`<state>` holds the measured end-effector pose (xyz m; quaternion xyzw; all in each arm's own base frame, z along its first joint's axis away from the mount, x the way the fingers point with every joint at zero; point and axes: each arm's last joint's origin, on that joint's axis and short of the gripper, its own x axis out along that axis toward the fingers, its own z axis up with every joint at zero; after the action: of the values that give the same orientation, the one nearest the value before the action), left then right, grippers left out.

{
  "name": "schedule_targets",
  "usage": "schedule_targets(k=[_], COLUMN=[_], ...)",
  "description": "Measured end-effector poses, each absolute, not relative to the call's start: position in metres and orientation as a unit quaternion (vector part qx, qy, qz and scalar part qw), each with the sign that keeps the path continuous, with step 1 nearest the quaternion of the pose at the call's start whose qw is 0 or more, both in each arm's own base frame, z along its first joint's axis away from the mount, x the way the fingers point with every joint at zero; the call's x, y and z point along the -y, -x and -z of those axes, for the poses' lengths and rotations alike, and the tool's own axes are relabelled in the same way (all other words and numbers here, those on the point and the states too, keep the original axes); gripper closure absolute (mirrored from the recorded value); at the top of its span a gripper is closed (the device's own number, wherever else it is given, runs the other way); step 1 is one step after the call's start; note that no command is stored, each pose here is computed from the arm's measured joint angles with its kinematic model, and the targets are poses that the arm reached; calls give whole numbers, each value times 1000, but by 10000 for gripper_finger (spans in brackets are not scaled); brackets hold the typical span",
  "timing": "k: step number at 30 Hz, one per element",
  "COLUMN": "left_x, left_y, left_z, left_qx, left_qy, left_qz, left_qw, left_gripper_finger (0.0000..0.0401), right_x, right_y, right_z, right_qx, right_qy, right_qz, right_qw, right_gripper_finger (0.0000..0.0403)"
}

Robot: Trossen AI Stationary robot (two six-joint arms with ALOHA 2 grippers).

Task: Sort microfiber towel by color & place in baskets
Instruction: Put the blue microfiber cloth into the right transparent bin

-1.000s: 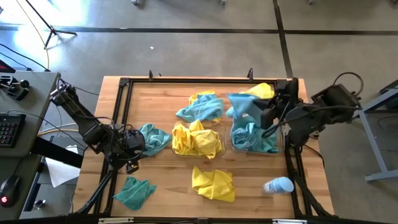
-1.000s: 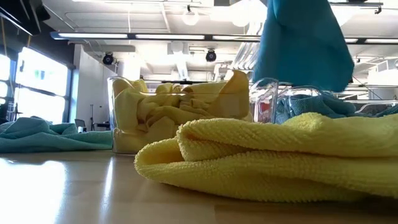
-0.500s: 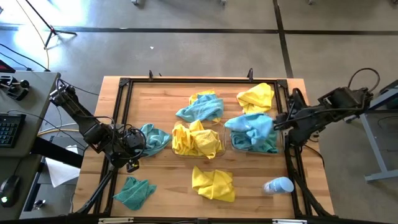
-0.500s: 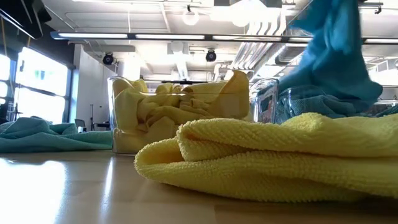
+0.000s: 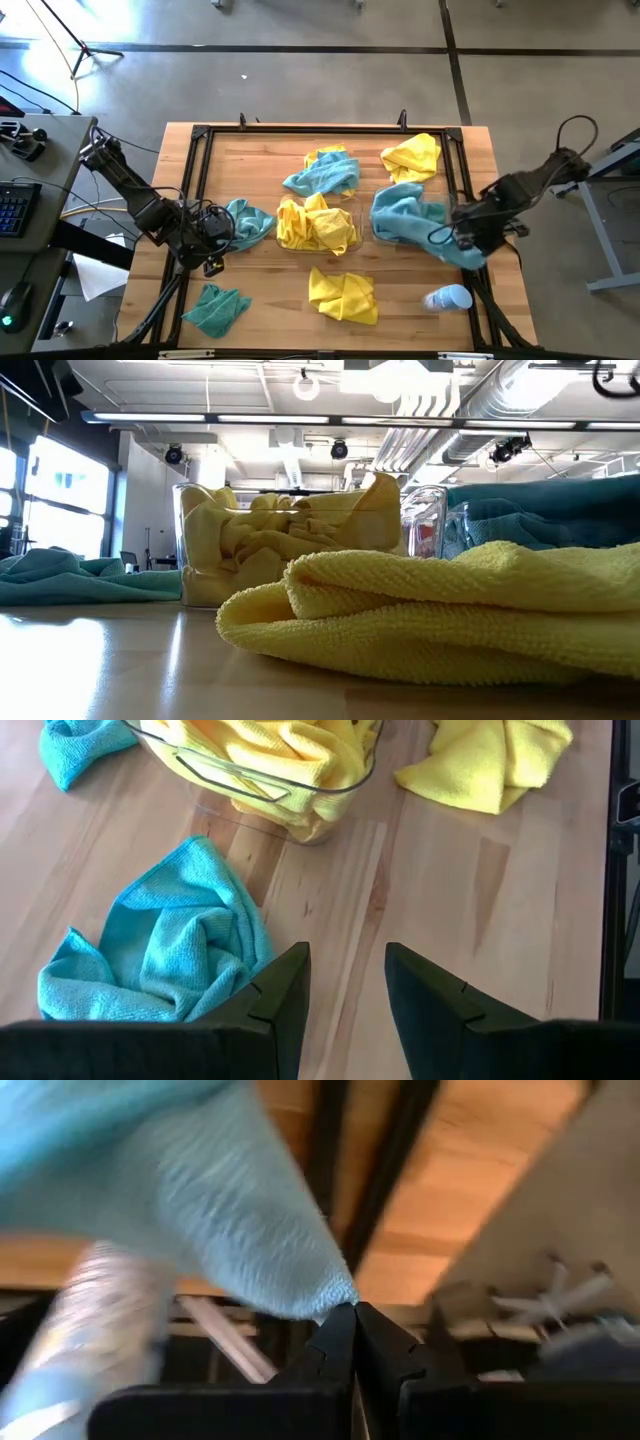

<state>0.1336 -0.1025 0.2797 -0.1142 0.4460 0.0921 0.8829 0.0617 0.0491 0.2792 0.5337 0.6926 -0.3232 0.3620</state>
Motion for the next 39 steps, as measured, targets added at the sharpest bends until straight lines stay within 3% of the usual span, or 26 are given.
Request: schedule_targets(k=[3, 5, 9, 14, 17, 20, 23, 29, 33, 39], left_x=[101, 100, 97, 94, 93, 92, 92, 92, 92, 92], left_y=[-135, -136, -138, -140, -140, -141, -141, -141, -141, -141], left_z=[-280, -280, -279, -279, -279, -279, -279, -279, -279, -279], left_qx=[-446, -449, -459, -460, -460, -459, -459, -459, -459, -458], left_qy=[118, 122, 124, 127, 126, 127, 127, 127, 127, 127], left_qz=[-97, -98, -92, -99, -101, -103, -104, -104, -104, -105], left_qw=[882, 880, 875, 873, 873, 873, 873, 873, 873, 873], left_gripper_finger=[279, 279, 279, 279, 279, 279, 279, 279, 279, 279], right_x=[-51, -51, -46, -28, -21, -19, -23, -36, -40, -48], right_y=[-59, -63, -69, -66, -68, -75, -86, -98, -108, -127], right_z=[-267, -270, -306, -362, -379, -379, -363, -305, -274, -240], right_qx=[-704, -685, -579, -380, -291, -263, -323, -520, -528, -497], right_qy=[-519, -524, -556, -555, -505, -444, -418, -423, -416, -459], right_qz=[338, 332, 324, 339, 350, 374, 386, 390, 418, 379], right_qw=[349, 382, 501, 658, 733, 770, 756, 631, 611, 631], right_gripper_finger=[403, 403, 403, 403, 403, 403, 403, 403, 403, 403])
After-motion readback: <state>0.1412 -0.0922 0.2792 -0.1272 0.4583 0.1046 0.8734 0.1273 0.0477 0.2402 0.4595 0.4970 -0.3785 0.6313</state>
